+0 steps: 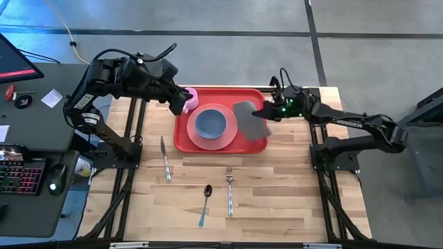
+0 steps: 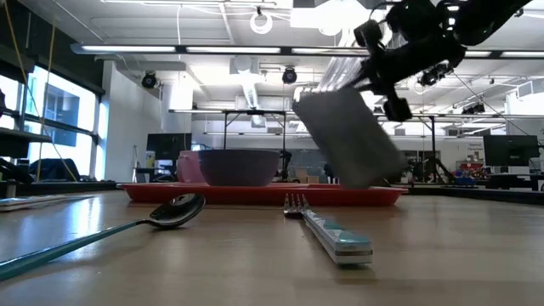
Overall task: Set up tray
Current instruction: Put the gray napkin on the red serving tray
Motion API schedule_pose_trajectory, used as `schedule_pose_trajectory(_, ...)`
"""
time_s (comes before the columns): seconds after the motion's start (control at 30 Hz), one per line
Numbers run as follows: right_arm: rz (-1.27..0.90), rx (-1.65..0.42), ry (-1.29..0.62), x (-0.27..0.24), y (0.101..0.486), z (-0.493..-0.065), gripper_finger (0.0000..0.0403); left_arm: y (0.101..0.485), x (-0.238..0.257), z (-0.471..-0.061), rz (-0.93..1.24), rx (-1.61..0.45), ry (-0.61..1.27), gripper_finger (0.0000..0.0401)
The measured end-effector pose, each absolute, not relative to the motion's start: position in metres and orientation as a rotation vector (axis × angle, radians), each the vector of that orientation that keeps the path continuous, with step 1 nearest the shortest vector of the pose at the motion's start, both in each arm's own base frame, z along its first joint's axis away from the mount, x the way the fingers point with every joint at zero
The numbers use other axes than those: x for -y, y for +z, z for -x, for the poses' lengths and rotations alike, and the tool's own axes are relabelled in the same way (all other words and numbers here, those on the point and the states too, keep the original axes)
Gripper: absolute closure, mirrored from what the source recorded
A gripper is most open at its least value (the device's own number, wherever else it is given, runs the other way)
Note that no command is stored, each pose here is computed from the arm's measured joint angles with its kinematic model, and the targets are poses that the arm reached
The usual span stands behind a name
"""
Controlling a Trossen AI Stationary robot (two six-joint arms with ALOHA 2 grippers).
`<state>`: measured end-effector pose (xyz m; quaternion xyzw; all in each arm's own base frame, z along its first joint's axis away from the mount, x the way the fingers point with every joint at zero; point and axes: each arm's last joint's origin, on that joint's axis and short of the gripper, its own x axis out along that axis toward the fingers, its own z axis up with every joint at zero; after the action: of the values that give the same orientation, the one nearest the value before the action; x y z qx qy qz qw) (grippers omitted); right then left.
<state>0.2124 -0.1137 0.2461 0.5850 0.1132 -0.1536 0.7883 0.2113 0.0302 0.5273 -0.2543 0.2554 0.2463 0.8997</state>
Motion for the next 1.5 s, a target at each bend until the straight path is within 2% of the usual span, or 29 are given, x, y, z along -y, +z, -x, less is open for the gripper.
schedule_pose_trajectory(0.17, -1.301, -0.188, -0.303, 0.109, 0.249, -0.222, 0.0402, 0.527, -0.03, -0.211, 0.533, -0.529, 0.512, 0.0249)
schedule_pose_trajectory(0.33, -1.293, -0.361, -0.429, 0.112, 0.225, -0.219, 0.0402, 0.527, -0.03, -0.211, 0.525, -0.531, 0.51, 0.0249)
schedule_pose_trajectory(0.53, -1.243, -0.491, -0.485, 0.123, 0.197, -0.225, 0.0402, 0.527, -0.03, -0.211, 0.505, -0.533, 0.512, 0.0249)
schedule_pose_trajectory(1.03, -1.041, -0.48, -0.616, 0.169, 0.175, -0.209, 0.04, 0.527, -0.03, -0.211, 0.516, -0.529, 0.516, 0.0249)
schedule_pose_trajectory(1.2, -0.964, -0.474, -0.715, 0.175, 0.175, -0.205, 0.0389, 0.527, -0.03, -0.211, 0.516, -0.529, 0.516, 0.0249)
schedule_pose_trajectory(1.33, -0.981, -0.475, -0.787, 0.176, 0.173, -0.203, 0.0375, 0.526, -0.031, -0.213, 0.516, -0.533, 0.517, 0.0249)
schedule_pose_trajectory(1.5, -1.015, -0.508, -0.713, 0.174, 0.168, -0.206, 0.035, 0.524, -0.031, -0.218, 0.514, -0.544, 0.519, 0.0249)
